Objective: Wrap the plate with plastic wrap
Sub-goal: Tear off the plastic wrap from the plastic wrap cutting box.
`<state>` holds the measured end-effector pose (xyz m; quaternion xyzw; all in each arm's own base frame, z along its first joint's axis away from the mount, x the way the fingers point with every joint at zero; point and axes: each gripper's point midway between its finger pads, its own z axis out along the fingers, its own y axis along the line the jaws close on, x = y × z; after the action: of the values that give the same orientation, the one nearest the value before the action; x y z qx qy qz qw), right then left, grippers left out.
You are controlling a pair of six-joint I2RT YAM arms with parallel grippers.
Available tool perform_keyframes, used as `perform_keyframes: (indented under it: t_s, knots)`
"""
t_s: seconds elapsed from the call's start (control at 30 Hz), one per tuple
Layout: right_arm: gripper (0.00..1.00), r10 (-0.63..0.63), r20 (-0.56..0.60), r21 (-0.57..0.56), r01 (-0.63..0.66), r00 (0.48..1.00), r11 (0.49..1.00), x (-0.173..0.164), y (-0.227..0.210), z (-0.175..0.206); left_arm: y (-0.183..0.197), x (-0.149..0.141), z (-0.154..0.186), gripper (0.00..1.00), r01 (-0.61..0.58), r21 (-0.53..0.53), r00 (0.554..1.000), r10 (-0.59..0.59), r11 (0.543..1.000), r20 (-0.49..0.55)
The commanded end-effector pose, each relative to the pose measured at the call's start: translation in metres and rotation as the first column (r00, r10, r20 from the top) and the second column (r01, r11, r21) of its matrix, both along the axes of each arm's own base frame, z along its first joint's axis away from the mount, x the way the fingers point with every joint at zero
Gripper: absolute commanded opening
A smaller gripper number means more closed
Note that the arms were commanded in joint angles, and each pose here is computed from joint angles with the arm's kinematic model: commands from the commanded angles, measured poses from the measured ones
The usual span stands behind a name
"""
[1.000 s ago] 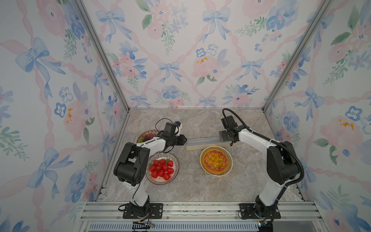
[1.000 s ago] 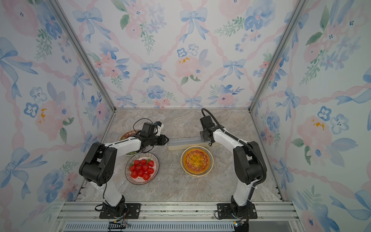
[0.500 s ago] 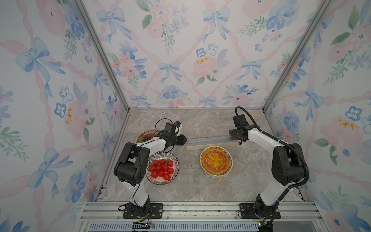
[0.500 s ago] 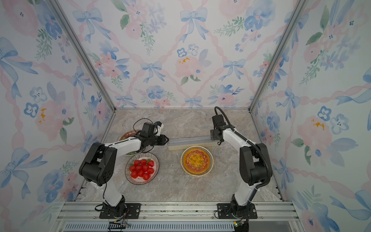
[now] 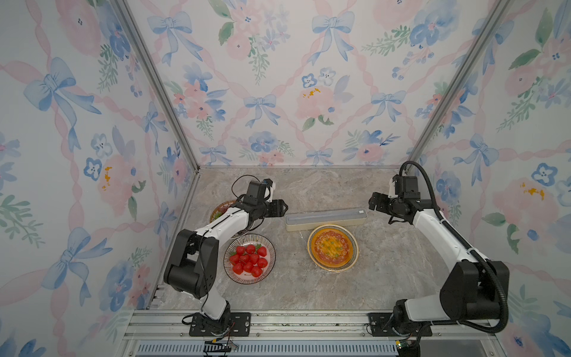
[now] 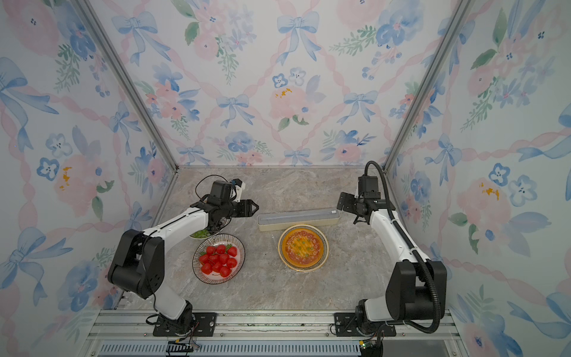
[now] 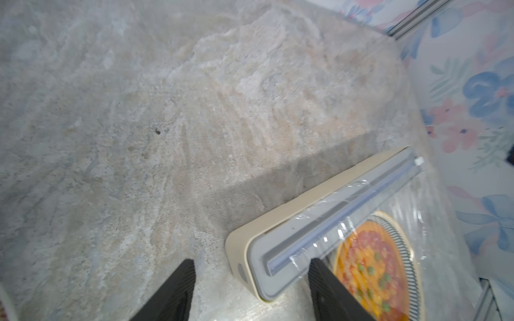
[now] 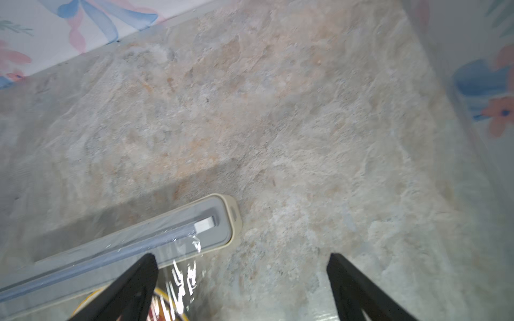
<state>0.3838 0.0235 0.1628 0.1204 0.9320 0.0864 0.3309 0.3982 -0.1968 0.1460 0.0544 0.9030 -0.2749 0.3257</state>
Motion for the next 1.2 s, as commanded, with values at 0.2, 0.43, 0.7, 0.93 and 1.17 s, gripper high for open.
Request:
perform_keyframes:
  t_s: [0.2,0.43,0.7,0.93,1.17]
  knots:
    - [0.97,0.099,-0.081,0.4,-0.058,0.992,0.915,-0.023,0.058,-0.044,-0.034,-0.085,-0.047,0.74,0.083,-0.053,0.974,-0.093,0.995,-0.208]
    - [0.97,0.083,-0.085,0.464,-0.034,0.993,0.885,0.0,0.064,-0.06,-0.056,-0.08,-0.058,0.79,0.11,-0.11,0.967,-0.132,0.988,-0.218]
    - [0.97,0.061,-0.046,0.498,-0.03,0.997,0.867,0.034,0.06,-0.061,-0.073,-0.035,-0.05,0.85,0.126,-0.169,0.98,-0.149,0.978,-0.134]
    - [0.97,0.037,-0.03,0.525,-0.016,0.999,0.851,0.063,0.046,-0.071,-0.069,0.012,-0.048,0.85,0.108,-0.167,0.988,-0.124,0.98,-0.093]
    - [0.97,-0.001,-0.011,0.504,0.006,1.0,0.864,0.076,0.034,-0.074,-0.054,0.044,-0.05,0.84,0.073,-0.145,0.995,-0.083,0.987,-0.062]
